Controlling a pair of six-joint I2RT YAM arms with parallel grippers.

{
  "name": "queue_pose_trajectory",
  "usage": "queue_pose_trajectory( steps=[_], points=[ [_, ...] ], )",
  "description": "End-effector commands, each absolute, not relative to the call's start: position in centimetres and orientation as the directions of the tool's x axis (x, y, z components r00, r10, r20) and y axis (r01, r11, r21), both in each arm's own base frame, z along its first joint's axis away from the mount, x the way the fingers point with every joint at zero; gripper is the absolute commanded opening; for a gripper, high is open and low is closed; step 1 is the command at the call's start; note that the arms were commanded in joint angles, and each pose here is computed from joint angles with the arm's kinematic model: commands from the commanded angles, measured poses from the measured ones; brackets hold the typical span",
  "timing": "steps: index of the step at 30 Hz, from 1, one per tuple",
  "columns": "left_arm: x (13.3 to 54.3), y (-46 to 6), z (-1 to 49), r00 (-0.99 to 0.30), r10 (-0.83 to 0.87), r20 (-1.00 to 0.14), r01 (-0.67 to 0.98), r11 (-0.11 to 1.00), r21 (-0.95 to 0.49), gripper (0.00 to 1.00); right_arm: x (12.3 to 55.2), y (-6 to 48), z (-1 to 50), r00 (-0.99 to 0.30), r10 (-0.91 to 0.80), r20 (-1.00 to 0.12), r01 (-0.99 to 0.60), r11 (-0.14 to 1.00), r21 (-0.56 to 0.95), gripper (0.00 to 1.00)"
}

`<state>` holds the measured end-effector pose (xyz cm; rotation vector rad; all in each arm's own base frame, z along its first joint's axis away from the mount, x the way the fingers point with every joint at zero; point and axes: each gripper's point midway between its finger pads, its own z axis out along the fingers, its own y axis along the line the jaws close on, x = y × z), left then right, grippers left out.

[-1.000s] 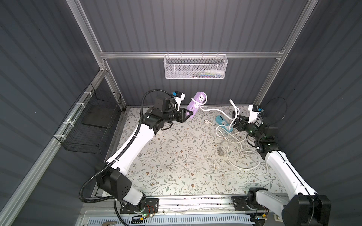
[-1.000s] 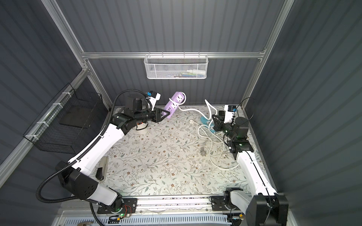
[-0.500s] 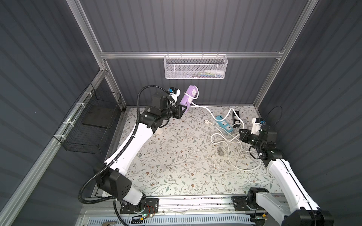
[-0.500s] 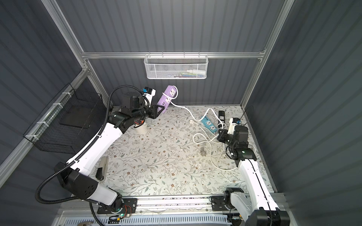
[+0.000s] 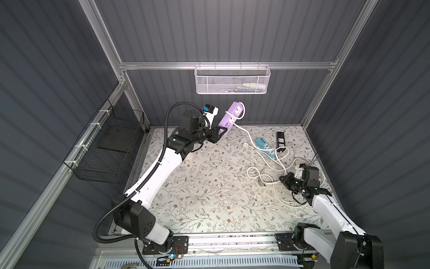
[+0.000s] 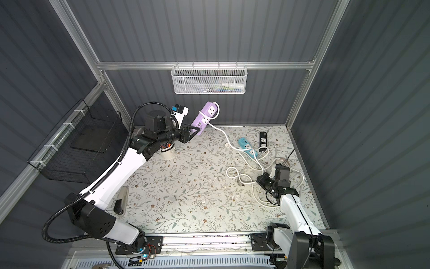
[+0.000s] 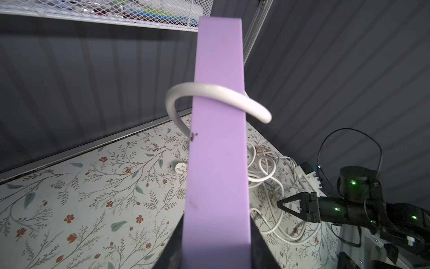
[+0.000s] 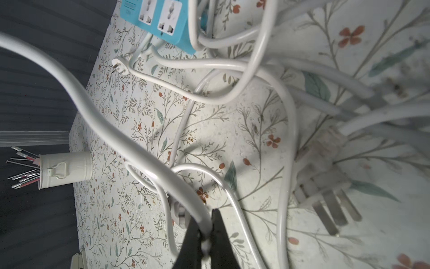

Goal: Unwrap the cord wrapped around the power strip
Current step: Unwrap the power cord from the power strip.

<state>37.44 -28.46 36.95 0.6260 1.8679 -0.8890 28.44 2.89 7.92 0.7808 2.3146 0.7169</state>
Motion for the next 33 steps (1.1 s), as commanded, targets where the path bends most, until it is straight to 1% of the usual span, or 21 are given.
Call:
queue_pose_trajectory(
  steps=[1,9,16,17,19,22,24,27,30,33],
  points=[
    [35.5,-29.2,40.7,-0.325,0.006,-0.946,0.826,0.490,-0.280,0.00,28.5,3.0,7.1,-0.631,0.715,-0.301,0.391,0.628,0.673,0.00],
    [33.7,-30.6,40.3,-0.322,0.029,-0.946,0.881,0.374,-0.288,0.00,28.3,3.1,4.0,-0.614,0.765,-0.195,0.481,0.558,0.677,0.00],
    [31.5,-32.7,39.6,-0.320,0.093,-0.943,0.920,0.269,-0.286,0.00,28.5,2.9,3.5,-0.598,0.774,-0.208,0.486,0.557,0.674,0.01],
    [31.3,-33.0,39.4,-0.321,0.105,-0.941,0.922,0.264,-0.285,0.00,28.5,2.9,3.4,-0.599,0.774,-0.206,0.486,0.556,0.674,0.05],
    [30.7,-33.8,38.8,-0.324,0.132,-0.937,0.926,0.249,-0.285,0.00,28.6,3.1,3.3,-0.603,0.772,-0.201,0.476,0.550,0.687,0.20],
    [30.2,-34.8,37.8,-0.324,0.173,-0.930,0.928,0.249,-0.277,0.00,28.6,3.4,3.3,-0.606,0.770,-0.202,0.458,0.545,0.702,0.36],
    [30.3,-35.1,37.3,-0.330,0.182,-0.926,0.923,0.267,-0.276,0.00,28.7,3.6,3.7,-0.610,0.763,-0.215,0.438,0.550,0.711,0.45],
    [30.6,-35.3,36.9,-0.339,0.185,-0.922,0.917,0.284,-0.280,0.00,28.8,3.9,5.3,-0.617,0.745,-0.253,0.386,0.566,0.728,0.50],
    [31.4,-35.2,36.7,-0.337,0.191,-0.922,0.908,0.326,-0.264,0.00,28.6,4.4,9.3,-0.605,0.708,-0.366,0.275,0.617,0.737,0.57],
    [32.0,-35.2,36.8,-0.334,0.197,-0.922,0.903,0.348,-0.253,0.00,27.8,5.1,13.7,-0.581,0.645,-0.496,0.166,0.691,0.704,0.64]
  ],
)
